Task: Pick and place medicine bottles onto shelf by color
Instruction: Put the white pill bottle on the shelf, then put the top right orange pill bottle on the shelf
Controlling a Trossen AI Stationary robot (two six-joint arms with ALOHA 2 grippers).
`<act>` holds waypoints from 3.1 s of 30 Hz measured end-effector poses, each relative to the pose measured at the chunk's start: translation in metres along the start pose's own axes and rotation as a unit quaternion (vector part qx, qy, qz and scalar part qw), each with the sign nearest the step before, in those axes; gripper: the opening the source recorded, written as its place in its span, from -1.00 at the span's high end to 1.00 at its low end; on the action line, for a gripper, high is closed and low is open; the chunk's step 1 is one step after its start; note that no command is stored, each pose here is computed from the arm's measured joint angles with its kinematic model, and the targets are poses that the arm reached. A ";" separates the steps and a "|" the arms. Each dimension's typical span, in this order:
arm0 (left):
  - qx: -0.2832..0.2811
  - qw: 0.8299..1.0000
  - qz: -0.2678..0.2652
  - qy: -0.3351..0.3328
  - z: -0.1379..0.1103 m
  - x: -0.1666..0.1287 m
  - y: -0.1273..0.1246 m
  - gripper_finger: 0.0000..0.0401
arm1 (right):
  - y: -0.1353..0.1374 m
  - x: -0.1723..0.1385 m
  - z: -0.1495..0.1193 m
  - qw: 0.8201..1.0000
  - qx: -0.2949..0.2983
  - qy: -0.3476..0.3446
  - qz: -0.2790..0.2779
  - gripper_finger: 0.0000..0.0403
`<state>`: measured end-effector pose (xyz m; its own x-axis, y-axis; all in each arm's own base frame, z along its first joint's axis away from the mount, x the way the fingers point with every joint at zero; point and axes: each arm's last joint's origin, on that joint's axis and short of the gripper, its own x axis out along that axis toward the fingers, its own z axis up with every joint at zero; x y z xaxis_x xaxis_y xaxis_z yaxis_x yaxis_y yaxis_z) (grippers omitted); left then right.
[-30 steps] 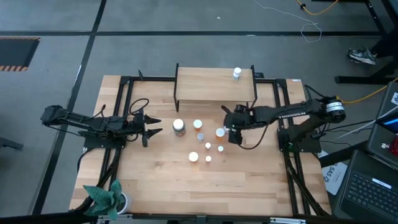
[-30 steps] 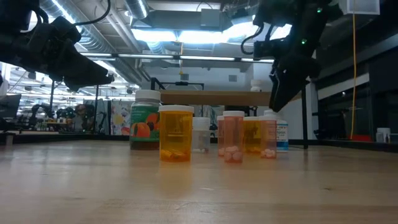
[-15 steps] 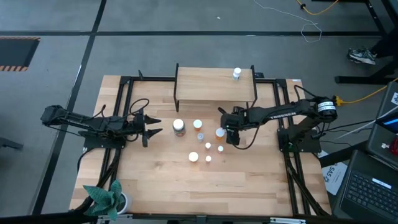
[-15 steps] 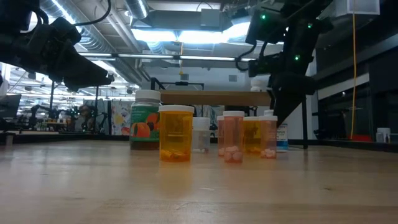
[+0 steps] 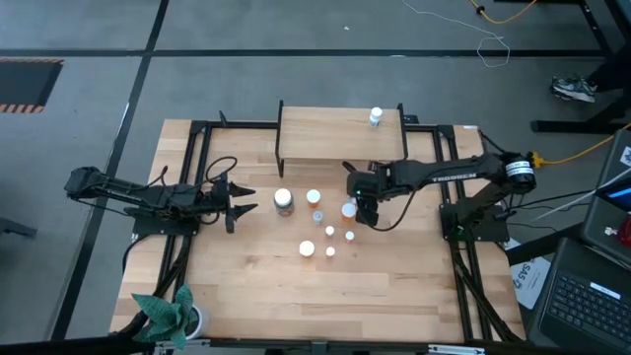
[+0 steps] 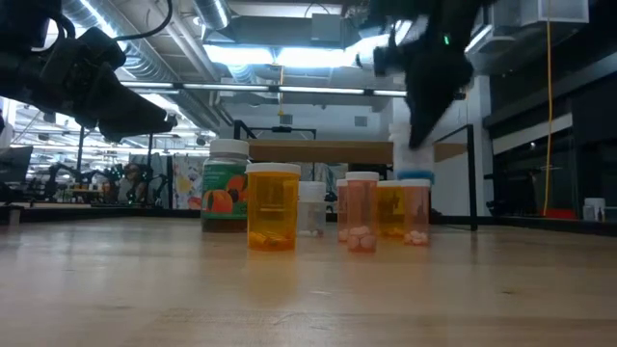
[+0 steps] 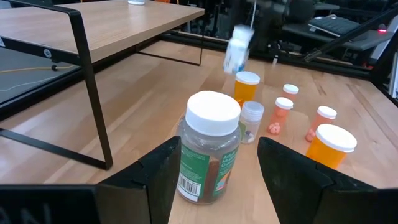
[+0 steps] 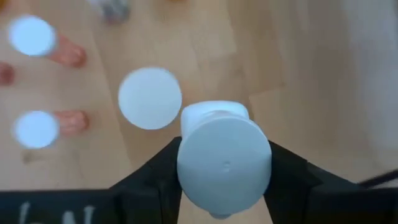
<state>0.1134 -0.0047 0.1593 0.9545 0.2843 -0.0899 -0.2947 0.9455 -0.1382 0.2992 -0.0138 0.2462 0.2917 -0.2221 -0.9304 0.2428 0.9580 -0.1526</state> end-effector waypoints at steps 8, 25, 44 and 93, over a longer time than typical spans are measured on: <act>0.005 1.000 0.002 0.012 -0.002 0.000 0.000 -0.04 | -0.021 -0.076 0.052 0.987 -0.085 -0.137 -0.029 0.15; 0.002 1.000 0.001 0.006 -0.001 0.000 0.000 -0.04 | -0.171 -0.080 0.081 0.978 -0.007 -0.170 -0.122 0.15; 0.002 1.000 0.001 0.006 -0.001 0.000 0.000 -0.04 | -0.200 -0.024 0.098 0.996 -0.005 -0.053 -0.068 -0.23; -0.101 0.995 0.002 0.006 -0.001 0.000 0.000 -0.04 | 0.038 -0.050 0.048 0.961 -0.171 0.187 0.114 -0.68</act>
<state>0.1133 -0.0046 0.1580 0.9532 0.2845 -0.1023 -0.3023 0.8934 -0.3322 0.3384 0.0248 0.3029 -0.0673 0.0199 -0.9975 -0.1246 0.9918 0.0281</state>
